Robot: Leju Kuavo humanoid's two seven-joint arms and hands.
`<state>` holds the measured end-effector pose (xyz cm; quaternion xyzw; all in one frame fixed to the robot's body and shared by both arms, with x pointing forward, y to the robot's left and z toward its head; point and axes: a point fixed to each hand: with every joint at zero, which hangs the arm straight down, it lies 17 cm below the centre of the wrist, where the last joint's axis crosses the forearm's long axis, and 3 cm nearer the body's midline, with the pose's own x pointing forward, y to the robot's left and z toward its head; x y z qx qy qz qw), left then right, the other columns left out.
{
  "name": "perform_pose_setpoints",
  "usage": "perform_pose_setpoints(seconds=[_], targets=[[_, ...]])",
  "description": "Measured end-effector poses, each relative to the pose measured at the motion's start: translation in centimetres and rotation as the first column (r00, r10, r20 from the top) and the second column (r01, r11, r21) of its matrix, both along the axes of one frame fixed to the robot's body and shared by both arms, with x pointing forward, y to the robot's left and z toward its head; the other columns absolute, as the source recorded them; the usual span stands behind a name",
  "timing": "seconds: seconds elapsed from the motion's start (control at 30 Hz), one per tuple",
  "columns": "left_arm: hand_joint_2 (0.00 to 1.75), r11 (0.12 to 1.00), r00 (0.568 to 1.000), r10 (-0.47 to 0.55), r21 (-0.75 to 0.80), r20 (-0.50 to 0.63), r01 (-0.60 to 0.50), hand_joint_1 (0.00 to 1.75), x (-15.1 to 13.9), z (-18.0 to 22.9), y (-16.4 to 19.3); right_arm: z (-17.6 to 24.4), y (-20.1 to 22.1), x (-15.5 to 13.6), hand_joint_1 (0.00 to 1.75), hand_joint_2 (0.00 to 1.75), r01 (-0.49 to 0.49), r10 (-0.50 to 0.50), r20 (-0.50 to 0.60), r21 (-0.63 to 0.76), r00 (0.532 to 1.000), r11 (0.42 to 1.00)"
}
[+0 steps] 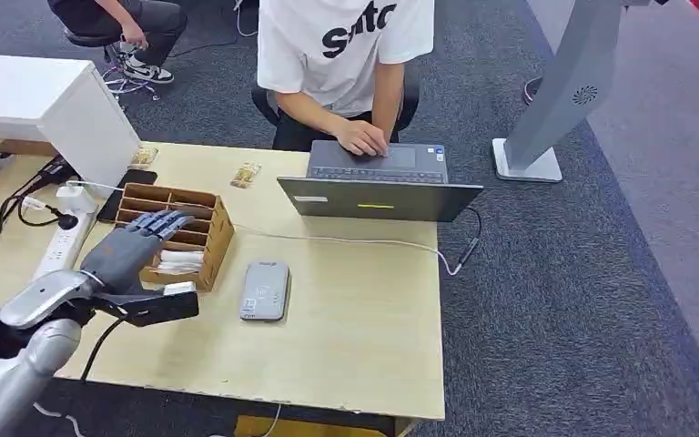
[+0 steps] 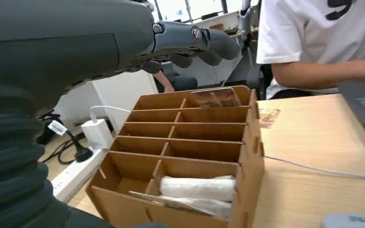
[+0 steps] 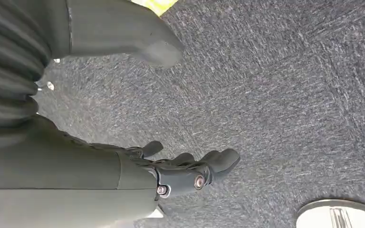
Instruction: Pass the card to the sensor for recognition and then transmit it.
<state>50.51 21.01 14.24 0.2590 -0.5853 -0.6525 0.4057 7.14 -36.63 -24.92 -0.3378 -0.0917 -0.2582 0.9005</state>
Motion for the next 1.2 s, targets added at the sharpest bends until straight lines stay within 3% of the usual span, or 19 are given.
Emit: perform_pose_setpoints(seconds=[0.5, 0.63, 0.73, 1.2], targets=[[1.75, 0.995, 0.996, 0.075, 0.062, -0.047, -0.072, 0.00, 0.5, -2.5, 3.5, 0.1, 0.0, 0.4, 0.00, 1.75, -0.025, 0.025, 0.001, -0.003, 1.000, 1.000], [1.75, 0.989, 0.992, 0.124, 0.083, 0.012, -0.124, 0.00, 1.1, -3.1, 4.5, 0.1, 0.0, 0.4, 0.00, 1.75, -0.028, 0.028, 0.001, -0.005, 1.000, 1.000], [1.75, 0.982, 0.987, 0.153, 0.100, 0.055, -0.158, 0.00, 1.4, -4.1, 4.5, 0.0, 0.2, 0.5, 0.00, 1.75, -0.031, 0.031, -0.003, 0.000, 1.000, 1.000], [1.75, 0.978, 0.984, 0.177, 0.106, 0.017, -0.177, 0.00, 0.7, -8.0, 3.3, 0.0, 0.3, 0.6, 0.00, 1.75, -0.038, 0.038, -0.002, 0.002, 0.999, 0.999]])
